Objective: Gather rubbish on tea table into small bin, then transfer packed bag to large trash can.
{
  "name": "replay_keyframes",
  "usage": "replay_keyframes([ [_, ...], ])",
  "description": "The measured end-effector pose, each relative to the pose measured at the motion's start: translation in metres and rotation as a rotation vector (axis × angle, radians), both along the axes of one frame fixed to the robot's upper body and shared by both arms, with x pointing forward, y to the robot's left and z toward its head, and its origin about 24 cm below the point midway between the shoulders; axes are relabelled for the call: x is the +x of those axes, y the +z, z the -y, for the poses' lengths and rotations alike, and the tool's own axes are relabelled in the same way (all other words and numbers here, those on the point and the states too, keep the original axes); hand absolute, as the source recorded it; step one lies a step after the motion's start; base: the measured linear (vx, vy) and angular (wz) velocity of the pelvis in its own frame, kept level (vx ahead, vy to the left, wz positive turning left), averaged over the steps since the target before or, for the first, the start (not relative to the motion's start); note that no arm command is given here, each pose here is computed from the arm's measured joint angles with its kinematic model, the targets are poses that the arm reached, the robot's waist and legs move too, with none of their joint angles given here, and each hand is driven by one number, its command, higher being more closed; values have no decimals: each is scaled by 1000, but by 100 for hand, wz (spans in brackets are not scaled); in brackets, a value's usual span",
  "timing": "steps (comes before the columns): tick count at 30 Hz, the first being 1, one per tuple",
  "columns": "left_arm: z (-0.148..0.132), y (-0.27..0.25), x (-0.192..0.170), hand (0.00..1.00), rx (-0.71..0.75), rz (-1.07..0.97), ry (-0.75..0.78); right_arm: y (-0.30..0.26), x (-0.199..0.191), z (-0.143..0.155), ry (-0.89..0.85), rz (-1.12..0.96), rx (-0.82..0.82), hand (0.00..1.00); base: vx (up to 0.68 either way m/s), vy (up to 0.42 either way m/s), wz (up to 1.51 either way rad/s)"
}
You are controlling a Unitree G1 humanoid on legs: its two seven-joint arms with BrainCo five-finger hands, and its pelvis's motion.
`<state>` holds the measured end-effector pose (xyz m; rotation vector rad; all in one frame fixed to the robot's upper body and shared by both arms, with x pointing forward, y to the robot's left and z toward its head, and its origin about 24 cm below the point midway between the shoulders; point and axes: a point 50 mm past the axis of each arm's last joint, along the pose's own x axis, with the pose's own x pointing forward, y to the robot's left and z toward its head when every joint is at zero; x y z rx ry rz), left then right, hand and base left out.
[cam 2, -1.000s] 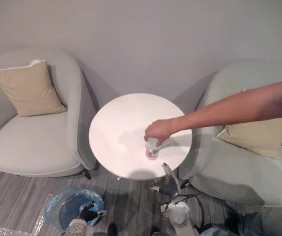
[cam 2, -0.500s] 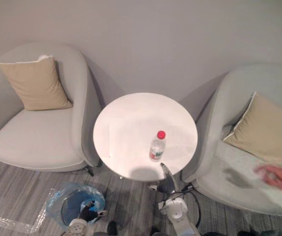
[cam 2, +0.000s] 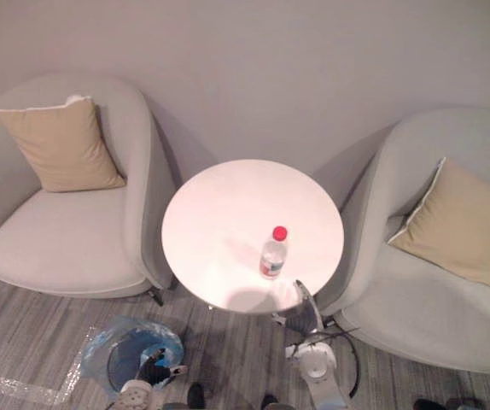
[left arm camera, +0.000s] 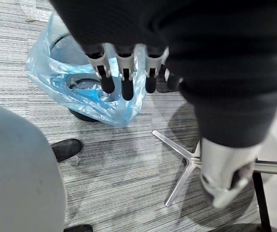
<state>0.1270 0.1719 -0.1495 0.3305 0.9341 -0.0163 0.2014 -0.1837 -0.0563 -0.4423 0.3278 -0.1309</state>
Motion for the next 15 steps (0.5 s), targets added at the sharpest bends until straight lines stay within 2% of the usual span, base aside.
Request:
replay_keyframes([
  [4, 0, 0, 0, 0, -1, 0, 1, 6, 9, 7, -80, 34, 27, 0, 0, 0, 0],
  [15, 2, 0, 1, 0, -7, 1, 6, 22, 31, 7, -134, 115, 92, 0, -2, -2, 1],
])
